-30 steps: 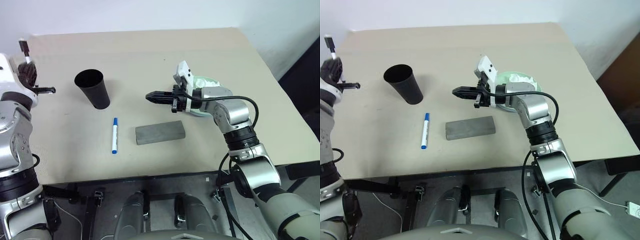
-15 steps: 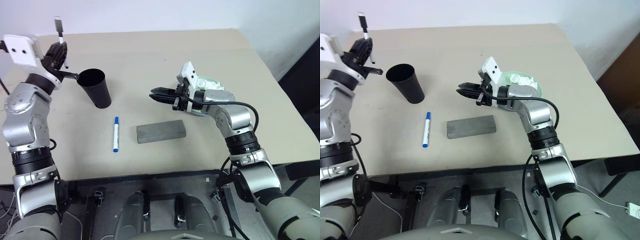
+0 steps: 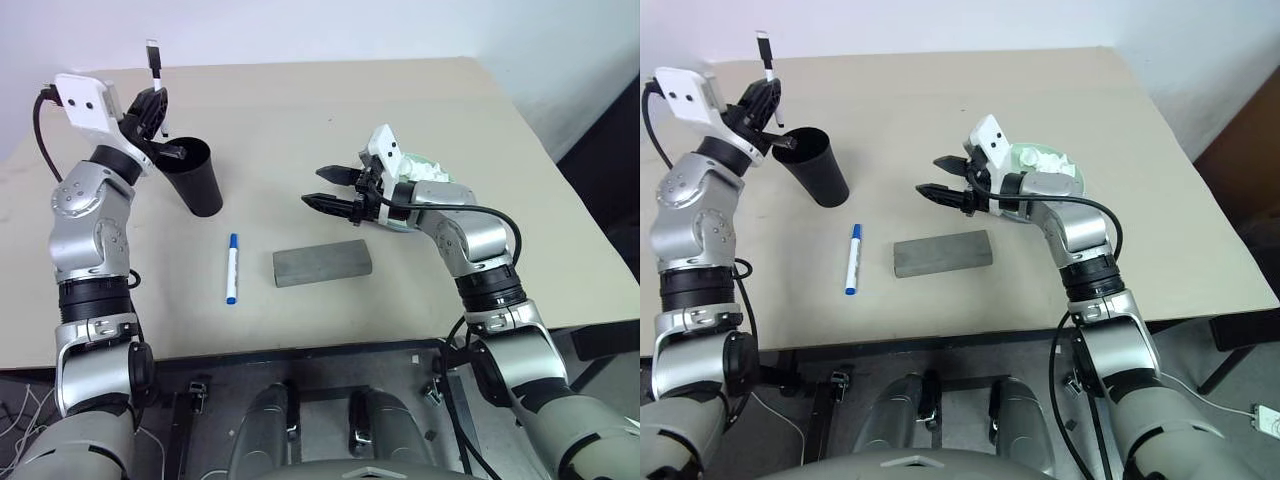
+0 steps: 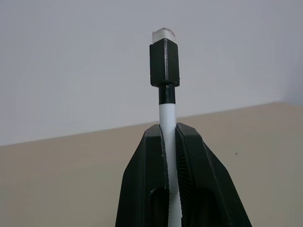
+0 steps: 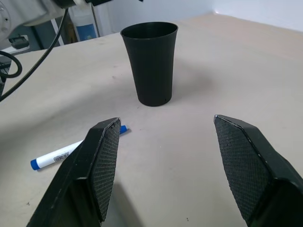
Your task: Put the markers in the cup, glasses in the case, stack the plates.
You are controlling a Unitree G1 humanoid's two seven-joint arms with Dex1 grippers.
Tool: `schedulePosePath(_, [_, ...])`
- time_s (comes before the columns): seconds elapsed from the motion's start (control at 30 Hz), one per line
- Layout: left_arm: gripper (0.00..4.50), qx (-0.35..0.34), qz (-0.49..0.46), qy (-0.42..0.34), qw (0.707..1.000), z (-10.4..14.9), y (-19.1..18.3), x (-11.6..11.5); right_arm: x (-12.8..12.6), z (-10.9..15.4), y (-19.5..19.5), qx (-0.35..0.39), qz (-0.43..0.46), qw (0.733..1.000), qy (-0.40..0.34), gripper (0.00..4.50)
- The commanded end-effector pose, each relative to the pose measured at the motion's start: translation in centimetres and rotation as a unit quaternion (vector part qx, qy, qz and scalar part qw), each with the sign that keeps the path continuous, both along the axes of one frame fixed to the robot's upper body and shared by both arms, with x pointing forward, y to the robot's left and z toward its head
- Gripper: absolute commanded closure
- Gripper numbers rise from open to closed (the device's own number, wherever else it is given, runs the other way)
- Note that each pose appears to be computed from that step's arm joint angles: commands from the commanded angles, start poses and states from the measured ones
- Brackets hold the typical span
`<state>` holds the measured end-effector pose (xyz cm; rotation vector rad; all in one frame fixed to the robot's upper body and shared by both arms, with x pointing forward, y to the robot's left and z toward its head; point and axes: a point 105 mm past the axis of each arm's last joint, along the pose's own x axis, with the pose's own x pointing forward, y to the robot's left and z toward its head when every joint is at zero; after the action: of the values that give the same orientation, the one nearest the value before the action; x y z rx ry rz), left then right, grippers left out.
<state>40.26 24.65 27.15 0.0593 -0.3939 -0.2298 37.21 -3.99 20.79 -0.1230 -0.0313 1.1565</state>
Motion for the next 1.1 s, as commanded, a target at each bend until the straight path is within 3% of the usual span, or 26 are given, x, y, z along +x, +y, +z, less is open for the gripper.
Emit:
schedulePosePath(0.03, [4.5,0.02,-0.012,-0.021,1.0,0.6,-0.8,-0.2,-0.4,1.5,-0.4,0.006,-0.004,0.999,-0.036,1.19])
schedulePosePath(0.27, [4.5,0.036,0.004,0.009,0.999,-1.0,-0.4,0.5,-0.3,1.2,-0.8,-0.003,-0.016,0.999,-0.038,1.19])
schedulePosePath(1.1, [4.5,0.039,0.018,0.024,0.999,-1.7,0.3,0.2,0.0,0.9,-0.9,-0.013,-0.027,0.998,-0.046,1.19])
